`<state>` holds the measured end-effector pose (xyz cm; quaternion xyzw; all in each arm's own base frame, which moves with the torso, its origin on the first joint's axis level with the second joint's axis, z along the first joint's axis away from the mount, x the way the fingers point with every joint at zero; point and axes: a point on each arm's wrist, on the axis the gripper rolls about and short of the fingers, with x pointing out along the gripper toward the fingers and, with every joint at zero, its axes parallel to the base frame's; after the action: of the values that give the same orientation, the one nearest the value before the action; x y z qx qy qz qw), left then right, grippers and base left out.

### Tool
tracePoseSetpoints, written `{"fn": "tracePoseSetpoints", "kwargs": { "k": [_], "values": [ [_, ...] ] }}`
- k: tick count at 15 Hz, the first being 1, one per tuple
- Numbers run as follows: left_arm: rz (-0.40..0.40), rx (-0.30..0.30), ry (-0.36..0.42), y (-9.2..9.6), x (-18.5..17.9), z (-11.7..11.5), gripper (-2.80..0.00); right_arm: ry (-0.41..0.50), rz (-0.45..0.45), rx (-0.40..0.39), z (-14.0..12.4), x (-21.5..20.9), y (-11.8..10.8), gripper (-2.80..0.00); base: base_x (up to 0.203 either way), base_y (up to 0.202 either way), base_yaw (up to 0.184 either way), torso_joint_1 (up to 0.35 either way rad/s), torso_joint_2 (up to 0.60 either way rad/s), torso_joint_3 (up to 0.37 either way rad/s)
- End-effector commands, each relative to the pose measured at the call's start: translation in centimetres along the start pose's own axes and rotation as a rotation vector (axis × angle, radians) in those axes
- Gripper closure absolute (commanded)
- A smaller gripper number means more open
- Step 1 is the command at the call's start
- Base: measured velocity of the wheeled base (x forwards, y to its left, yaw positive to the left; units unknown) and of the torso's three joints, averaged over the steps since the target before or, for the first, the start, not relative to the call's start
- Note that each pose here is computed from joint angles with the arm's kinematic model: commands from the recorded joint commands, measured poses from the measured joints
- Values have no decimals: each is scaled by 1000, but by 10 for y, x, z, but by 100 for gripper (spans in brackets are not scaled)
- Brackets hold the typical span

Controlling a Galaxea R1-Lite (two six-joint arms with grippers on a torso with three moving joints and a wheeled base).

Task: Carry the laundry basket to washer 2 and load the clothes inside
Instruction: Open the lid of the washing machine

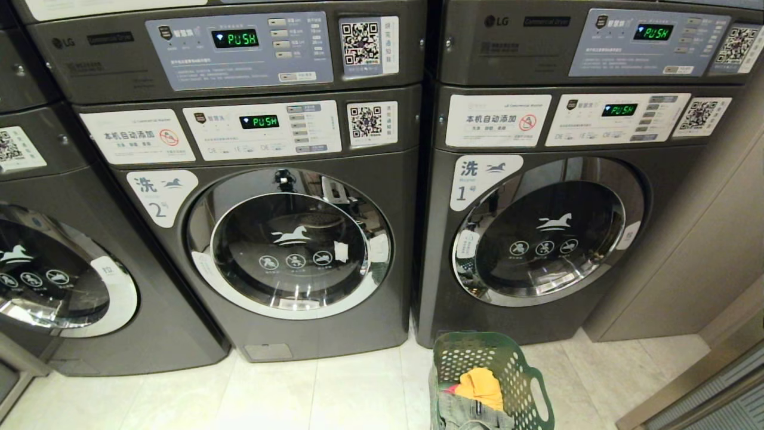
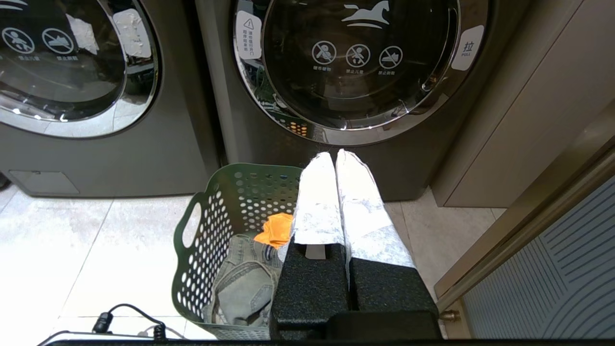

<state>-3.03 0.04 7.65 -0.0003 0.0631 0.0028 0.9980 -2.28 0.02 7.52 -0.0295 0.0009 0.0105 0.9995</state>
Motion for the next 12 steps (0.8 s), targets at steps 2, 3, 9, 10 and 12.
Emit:
{"fn": "tracePoseSetpoints", "kwargs": {
  "k": [2,3,9,10,12],
  "values": [
    [1,0,2,0,0,0,0,1,1,-1,0,0,0,0,0,0,0,-119,284,156],
    [1,0,2,0,0,0,0,1,2,-3,0,0,0,0,0,0,0,-186,420,230],
    [1,-1,3,0,0,0,0,1,2,-4,0,0,0,0,0,0,0,-204,473,269],
    [2,-2,2,0,0,0,0,0,4,-4,0,0,0,0,0,0,0,-188,471,261],
    [1,-3,2,0,0,0,0,0,4,-4,0,0,0,0,0,0,0,-103,257,150]
  ]
}}
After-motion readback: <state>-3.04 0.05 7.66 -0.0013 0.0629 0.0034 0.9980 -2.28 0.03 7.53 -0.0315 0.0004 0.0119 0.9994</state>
